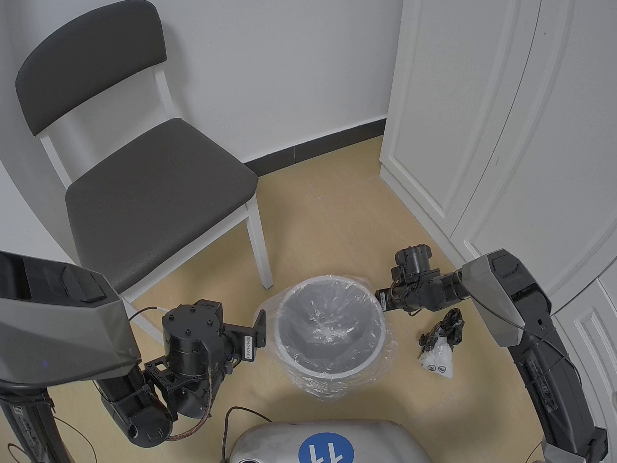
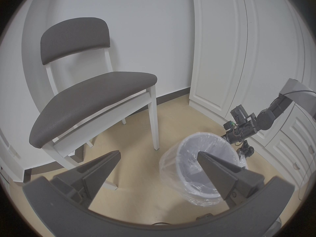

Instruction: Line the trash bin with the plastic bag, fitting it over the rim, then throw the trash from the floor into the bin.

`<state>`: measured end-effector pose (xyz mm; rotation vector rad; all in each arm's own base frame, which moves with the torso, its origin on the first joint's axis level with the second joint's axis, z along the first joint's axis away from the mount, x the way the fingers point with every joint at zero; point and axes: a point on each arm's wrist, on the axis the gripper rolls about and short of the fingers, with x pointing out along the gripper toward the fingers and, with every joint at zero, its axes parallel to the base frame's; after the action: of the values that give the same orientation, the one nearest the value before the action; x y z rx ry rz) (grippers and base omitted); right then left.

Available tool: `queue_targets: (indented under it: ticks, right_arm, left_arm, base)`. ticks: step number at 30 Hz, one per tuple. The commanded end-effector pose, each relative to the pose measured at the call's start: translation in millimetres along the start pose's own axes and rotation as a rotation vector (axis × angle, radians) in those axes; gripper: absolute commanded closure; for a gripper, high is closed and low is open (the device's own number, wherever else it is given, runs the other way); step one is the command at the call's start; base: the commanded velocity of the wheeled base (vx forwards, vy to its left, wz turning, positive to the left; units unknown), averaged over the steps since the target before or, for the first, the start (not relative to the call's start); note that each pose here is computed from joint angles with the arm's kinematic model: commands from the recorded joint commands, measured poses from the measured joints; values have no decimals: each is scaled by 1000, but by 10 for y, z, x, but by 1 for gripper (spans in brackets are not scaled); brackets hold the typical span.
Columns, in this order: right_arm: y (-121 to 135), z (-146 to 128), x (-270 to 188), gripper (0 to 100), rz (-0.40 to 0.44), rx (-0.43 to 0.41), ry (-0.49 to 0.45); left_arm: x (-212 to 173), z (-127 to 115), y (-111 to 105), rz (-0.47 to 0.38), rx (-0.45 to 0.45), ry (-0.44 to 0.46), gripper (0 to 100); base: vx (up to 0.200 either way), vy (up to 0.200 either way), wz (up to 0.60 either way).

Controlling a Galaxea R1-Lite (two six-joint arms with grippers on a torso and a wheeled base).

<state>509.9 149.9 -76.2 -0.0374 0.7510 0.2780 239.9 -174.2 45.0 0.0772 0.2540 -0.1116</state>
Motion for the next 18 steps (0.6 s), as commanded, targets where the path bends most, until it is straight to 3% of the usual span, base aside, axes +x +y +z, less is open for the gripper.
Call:
queue_targets:
  ticks: [1, 8, 14, 18]
  right_arm:
    - [43, -98, 78, 0, 3, -9, 19]
    - [82, -113, 45, 0, 1, -18, 33]
    - [-97, -20, -160, 0, -15, -41, 42]
    - [-239, 70, -320, 0, -21, -68, 26]
  left_arm:
    - [13, -73, -1, 3, 14, 22, 0]
    - [32, -118, -5, -2, 20, 36, 0]
    - [110, -208, 43, -42, 17, 60, 0]
    - [170, -273, 117, -22, 19, 64, 0]
  base:
    - [0, 0, 0]
    - [0, 0, 0]
    - [0, 0, 0]
    - [0, 0, 0]
